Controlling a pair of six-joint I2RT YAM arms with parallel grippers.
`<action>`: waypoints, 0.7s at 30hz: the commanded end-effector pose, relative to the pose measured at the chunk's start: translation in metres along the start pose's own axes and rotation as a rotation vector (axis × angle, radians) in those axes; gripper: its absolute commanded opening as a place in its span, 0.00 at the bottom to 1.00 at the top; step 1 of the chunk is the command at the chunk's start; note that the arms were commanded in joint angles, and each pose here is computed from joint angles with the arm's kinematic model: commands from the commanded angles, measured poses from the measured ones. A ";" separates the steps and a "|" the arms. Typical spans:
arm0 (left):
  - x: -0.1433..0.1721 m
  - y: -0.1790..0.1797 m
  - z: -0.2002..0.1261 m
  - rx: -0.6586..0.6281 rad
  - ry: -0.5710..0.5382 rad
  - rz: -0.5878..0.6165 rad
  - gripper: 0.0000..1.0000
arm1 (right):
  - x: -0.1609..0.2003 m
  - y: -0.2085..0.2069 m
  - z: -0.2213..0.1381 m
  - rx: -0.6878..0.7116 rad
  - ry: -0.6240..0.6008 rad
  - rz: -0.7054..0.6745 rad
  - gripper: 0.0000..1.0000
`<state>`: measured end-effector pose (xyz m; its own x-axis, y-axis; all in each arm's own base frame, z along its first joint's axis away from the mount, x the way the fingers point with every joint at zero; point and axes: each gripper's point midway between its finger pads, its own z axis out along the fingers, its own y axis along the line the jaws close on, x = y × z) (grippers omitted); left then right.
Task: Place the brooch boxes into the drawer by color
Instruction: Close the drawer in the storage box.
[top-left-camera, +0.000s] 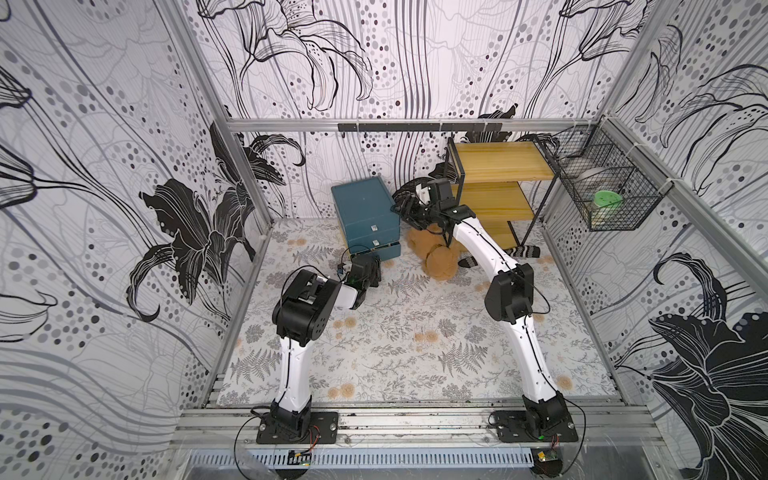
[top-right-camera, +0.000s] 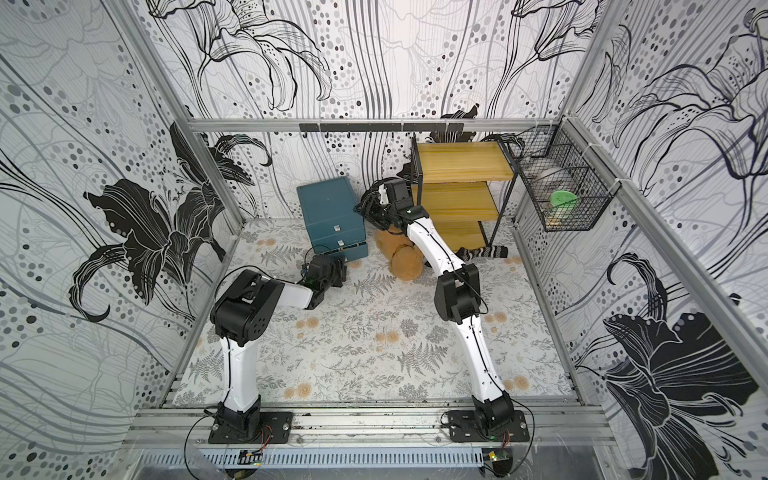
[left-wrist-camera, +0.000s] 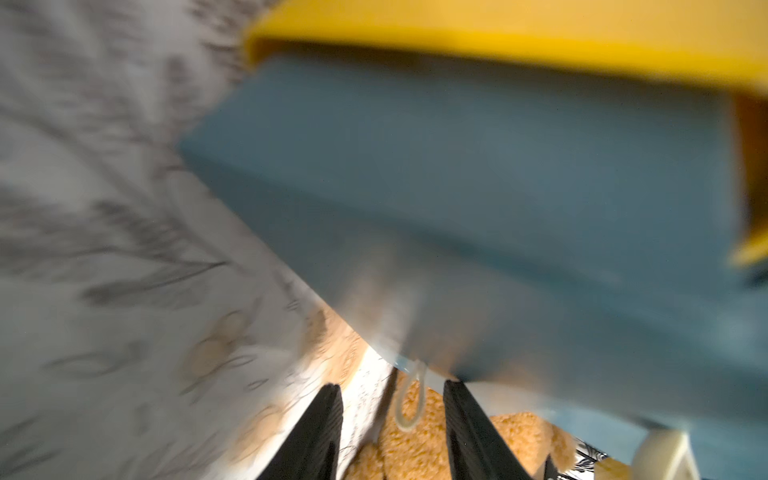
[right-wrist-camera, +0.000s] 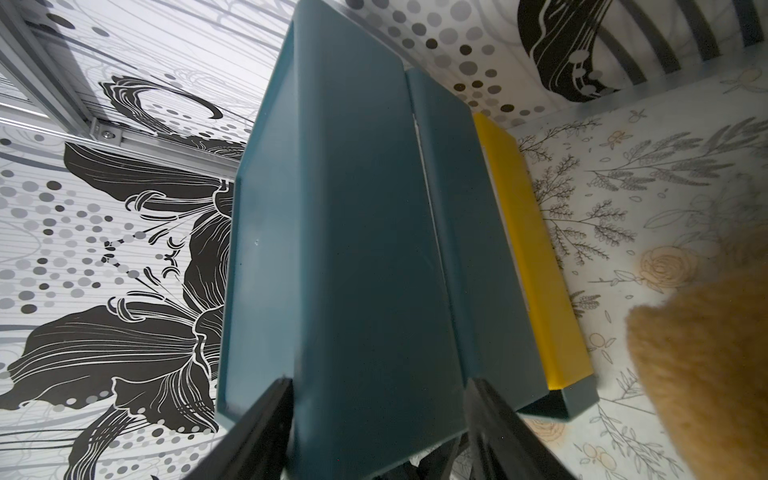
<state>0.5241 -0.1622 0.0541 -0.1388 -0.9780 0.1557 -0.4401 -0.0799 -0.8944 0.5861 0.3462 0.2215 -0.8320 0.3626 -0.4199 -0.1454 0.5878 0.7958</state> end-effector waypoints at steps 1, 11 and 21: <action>-0.005 -0.016 0.009 0.041 -0.001 -0.022 0.45 | 0.040 -0.054 0.013 0.172 0.111 0.055 0.70; -0.015 -0.024 0.013 0.050 -0.002 -0.024 0.47 | 0.044 -0.053 0.012 0.185 0.110 0.050 0.69; 0.006 -0.045 -0.024 0.115 0.049 0.015 0.47 | 0.017 -0.016 -0.011 0.140 0.017 -0.022 0.70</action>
<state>0.5249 -0.1577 0.0626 -0.1601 -0.9705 0.1805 -0.4331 -0.0952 -0.8963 0.5850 0.3437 0.2253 -0.8096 0.3804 -0.4470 -0.1373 0.6178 0.7743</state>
